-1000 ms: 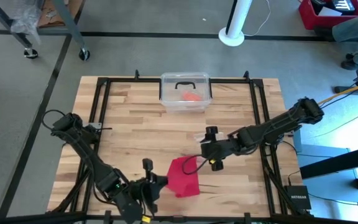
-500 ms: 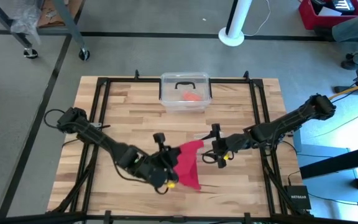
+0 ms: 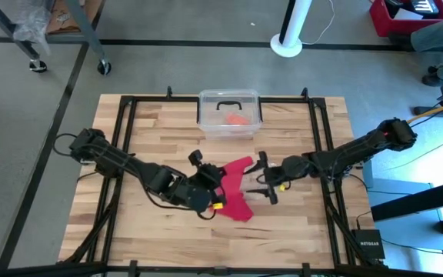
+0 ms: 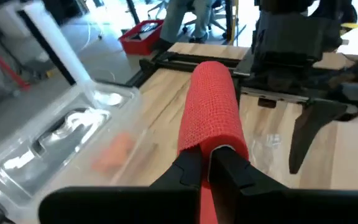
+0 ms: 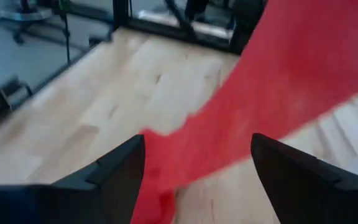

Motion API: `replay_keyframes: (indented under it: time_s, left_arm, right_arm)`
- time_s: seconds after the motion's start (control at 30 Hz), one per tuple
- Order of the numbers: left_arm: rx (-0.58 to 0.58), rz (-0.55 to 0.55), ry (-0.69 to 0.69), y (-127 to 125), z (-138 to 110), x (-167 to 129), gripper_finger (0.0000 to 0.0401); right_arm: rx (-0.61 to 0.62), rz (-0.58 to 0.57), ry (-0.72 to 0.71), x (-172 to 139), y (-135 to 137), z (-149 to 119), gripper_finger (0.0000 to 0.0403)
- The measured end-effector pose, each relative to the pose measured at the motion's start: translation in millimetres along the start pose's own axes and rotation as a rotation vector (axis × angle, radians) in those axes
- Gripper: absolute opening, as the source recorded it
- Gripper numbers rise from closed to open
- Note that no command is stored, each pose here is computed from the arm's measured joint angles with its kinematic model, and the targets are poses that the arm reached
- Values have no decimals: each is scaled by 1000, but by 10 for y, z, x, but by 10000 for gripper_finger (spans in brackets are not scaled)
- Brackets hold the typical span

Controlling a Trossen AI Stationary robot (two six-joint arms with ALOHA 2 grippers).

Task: Roll bandage
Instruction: Roll the red bandage

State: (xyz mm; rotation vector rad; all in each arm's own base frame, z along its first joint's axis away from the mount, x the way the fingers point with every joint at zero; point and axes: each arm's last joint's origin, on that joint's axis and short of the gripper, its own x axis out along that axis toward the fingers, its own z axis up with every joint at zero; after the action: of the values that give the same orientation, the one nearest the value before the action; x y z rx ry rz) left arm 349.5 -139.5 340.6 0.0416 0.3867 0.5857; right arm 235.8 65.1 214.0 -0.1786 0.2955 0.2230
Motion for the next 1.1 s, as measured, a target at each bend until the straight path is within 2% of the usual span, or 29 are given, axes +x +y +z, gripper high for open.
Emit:
replay_keyframes:
  time_s: [0.13,0.53,0.83,1.1]
  left_arm:
    - [-105,-1,-16,1,27,40,4]
    - [-281,-24,-82,-23,128,57,4]
    - [-344,-4,-79,29,140,127,4]
    - [-354,15,-80,77,155,186,4]
  right_arm:
    - [20,86,-70,-1,-3,58,294]
    - [47,168,-54,4,25,35,294]
    - [46,173,-13,52,36,-28,294]
    - [46,175,13,110,47,-83,294]
